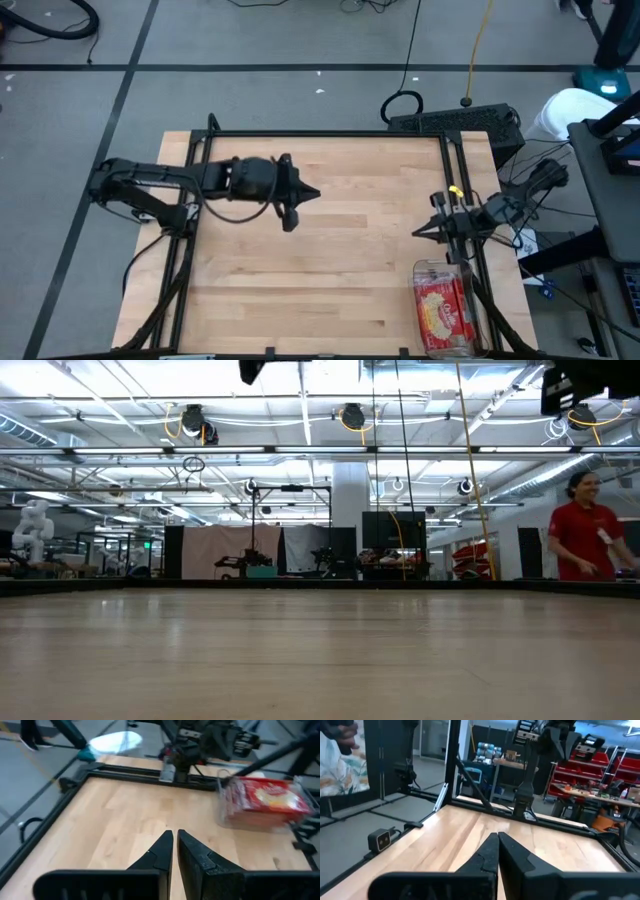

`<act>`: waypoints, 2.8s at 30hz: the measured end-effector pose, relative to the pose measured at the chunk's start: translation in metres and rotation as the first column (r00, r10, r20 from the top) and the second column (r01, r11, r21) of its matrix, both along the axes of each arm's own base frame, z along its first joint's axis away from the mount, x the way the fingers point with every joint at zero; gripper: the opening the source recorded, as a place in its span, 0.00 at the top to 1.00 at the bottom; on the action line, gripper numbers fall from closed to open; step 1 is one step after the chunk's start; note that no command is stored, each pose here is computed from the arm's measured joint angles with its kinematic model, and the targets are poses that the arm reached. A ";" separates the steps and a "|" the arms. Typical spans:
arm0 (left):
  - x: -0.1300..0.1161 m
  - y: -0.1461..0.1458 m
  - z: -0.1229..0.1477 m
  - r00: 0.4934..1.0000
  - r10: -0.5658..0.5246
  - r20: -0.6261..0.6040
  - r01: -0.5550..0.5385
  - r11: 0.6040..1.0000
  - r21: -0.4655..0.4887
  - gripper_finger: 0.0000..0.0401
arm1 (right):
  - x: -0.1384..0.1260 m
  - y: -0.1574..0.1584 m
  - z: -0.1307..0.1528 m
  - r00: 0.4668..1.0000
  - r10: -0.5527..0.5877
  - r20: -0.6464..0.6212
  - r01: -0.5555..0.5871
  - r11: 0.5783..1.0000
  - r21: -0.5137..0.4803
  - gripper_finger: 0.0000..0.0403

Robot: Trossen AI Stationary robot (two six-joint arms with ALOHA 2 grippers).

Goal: Sort popcorn bags into baskets
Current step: Return to Home Position

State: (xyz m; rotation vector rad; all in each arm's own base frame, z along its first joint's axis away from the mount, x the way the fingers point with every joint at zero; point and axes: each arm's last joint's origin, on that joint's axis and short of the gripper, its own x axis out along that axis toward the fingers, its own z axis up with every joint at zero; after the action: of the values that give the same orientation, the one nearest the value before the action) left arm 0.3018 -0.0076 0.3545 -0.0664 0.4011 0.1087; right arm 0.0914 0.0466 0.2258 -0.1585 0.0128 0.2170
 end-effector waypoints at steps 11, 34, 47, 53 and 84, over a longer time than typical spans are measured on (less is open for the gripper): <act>0.001 0.024 -0.038 0.995 -0.089 0.033 0.091 0.995 -0.046 0.92 | 0.005 0.003 -0.051 1.000 -0.012 0.023 0.008 0.988 0.155 1.00; -0.116 0.010 -0.118 0.963 0.037 0.266 -0.025 0.999 -0.048 0.99 | 0.005 0.001 -0.049 0.996 -0.078 0.049 0.066 0.976 0.206 1.00; -0.166 0.010 -0.156 0.933 0.041 0.358 -0.023 0.998 -0.053 1.00 | 0.002 -0.002 -0.036 0.977 -0.104 0.186 0.071 0.982 0.174 1.00; -0.174 0.011 -0.168 0.929 0.029 0.369 -0.023 1.000 -0.020 0.98 | -0.001 -0.004 -0.033 0.968 -0.107 0.228 0.074 0.986 0.148 1.00; -0.175 0.009 -0.179 0.962 0.011 0.272 0.007 0.998 -0.066 0.99 | 0.002 -0.006 -0.047 0.990 -0.068 0.120 0.063 0.997 0.042 1.00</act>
State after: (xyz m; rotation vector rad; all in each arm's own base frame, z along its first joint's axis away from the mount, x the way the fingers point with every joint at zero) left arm 0.1267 0.0019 0.1753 -0.1455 0.1295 0.0865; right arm 0.0934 0.0409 0.1788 -0.1325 -0.1069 0.1414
